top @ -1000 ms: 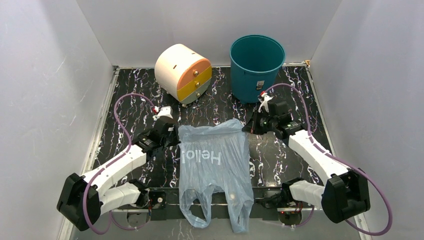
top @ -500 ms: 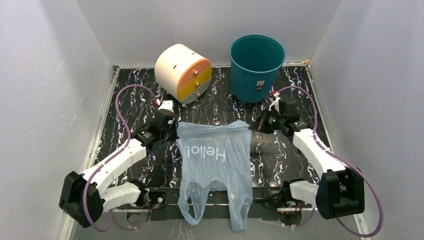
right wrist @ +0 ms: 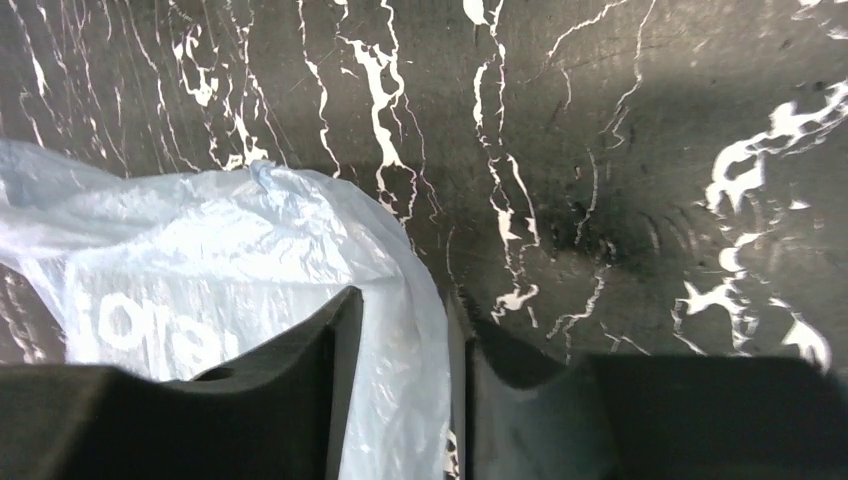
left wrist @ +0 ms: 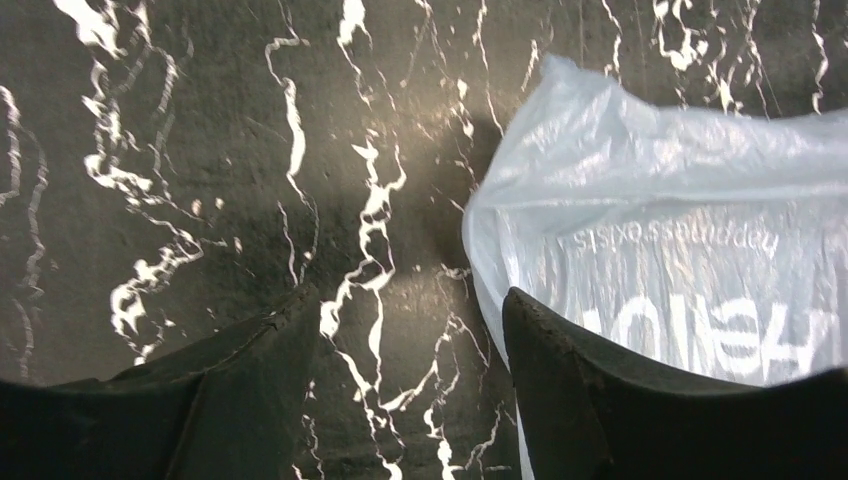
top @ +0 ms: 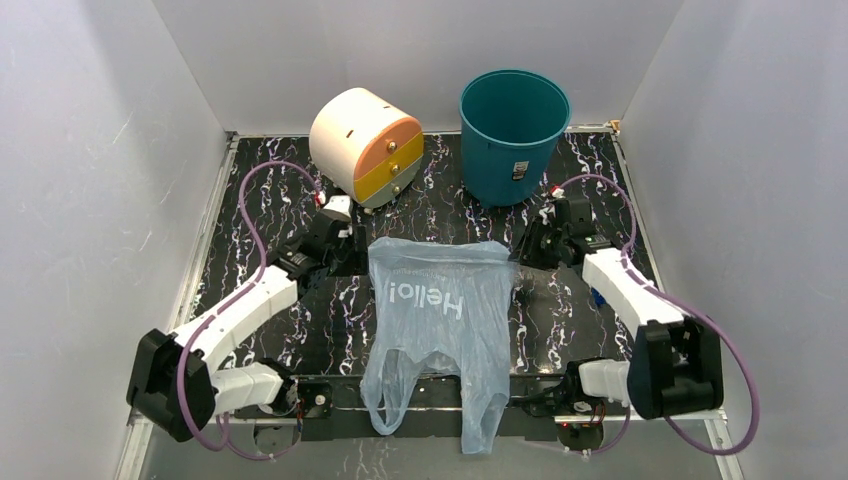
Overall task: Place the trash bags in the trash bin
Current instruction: Unfold the trash bag at the center of the board.
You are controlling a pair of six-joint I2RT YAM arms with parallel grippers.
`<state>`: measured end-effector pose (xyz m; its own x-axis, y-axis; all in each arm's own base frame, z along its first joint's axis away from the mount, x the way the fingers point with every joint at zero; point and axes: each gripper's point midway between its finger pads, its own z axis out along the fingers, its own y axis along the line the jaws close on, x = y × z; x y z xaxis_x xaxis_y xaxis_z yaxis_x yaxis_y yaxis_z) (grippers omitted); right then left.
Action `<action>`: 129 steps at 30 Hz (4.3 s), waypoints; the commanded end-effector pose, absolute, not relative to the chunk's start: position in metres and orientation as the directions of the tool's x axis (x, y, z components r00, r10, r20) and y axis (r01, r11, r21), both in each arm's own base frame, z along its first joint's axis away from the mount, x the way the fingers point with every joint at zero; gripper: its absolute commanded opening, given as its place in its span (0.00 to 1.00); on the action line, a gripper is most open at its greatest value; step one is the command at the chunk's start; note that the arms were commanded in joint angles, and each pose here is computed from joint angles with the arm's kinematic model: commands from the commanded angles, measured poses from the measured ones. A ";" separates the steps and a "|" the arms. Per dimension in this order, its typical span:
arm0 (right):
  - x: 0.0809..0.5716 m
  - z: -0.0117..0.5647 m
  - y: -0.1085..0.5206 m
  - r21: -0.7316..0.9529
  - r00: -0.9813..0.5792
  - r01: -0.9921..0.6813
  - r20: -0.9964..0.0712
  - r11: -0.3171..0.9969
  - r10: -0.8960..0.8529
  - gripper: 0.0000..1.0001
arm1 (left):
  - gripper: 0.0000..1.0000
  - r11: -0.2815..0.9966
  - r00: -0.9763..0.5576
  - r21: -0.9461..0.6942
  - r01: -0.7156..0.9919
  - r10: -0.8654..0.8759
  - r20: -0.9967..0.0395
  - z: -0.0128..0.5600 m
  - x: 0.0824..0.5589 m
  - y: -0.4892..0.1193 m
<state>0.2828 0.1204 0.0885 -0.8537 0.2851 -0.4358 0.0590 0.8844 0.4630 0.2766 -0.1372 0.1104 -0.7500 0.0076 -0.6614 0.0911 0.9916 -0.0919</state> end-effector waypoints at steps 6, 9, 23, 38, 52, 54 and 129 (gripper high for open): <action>0.263 0.126 0.121 0.524 -0.799 0.021 -0.503 0.852 0.329 0.66 | 0.69 0.934 -0.774 -0.344 0.100 -0.144 -0.616 0.092 0.234 -0.155; 0.240 0.117 0.132 0.577 -0.840 -0.007 -0.447 0.817 0.308 0.69 | 0.69 0.909 -0.787 -0.401 0.115 -0.163 -0.595 0.092 0.225 -0.163; 0.188 0.087 0.163 0.762 -0.914 0.042 -0.233 0.646 0.333 0.52 | 0.55 0.786 -0.832 -0.605 0.128 -0.247 -0.497 0.072 0.206 -0.196; 0.229 0.093 0.130 0.604 -0.826 0.071 -0.411 0.794 0.386 0.01 | 0.00 0.876 -0.792 -0.469 0.111 -0.207 -0.574 0.089 0.234 -0.180; 0.227 0.081 0.113 0.527 -0.819 0.138 -0.416 0.839 0.396 0.05 | 0.00 0.972 -0.733 -0.229 0.050 -0.120 -0.669 0.113 0.262 -0.142; 0.227 0.081 0.111 0.521 -0.812 0.149 -0.421 0.840 0.405 0.08 | 0.11 0.974 -0.734 -0.225 0.037 -0.126 -0.667 0.111 0.261 -0.140; 0.165 0.113 0.385 -0.075 -0.075 -0.857 -0.961 0.510 -0.268 0.32 | 0.72 0.767 -0.684 -0.642 -0.020 -0.478 -0.551 0.109 0.178 -0.141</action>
<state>0.1503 0.3724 0.0784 -0.0665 -0.3871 -0.9196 -0.8956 0.4294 -0.1160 0.1751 -0.1411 0.1010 -0.6942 -0.4770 -0.5390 -0.0308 0.7679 -0.6399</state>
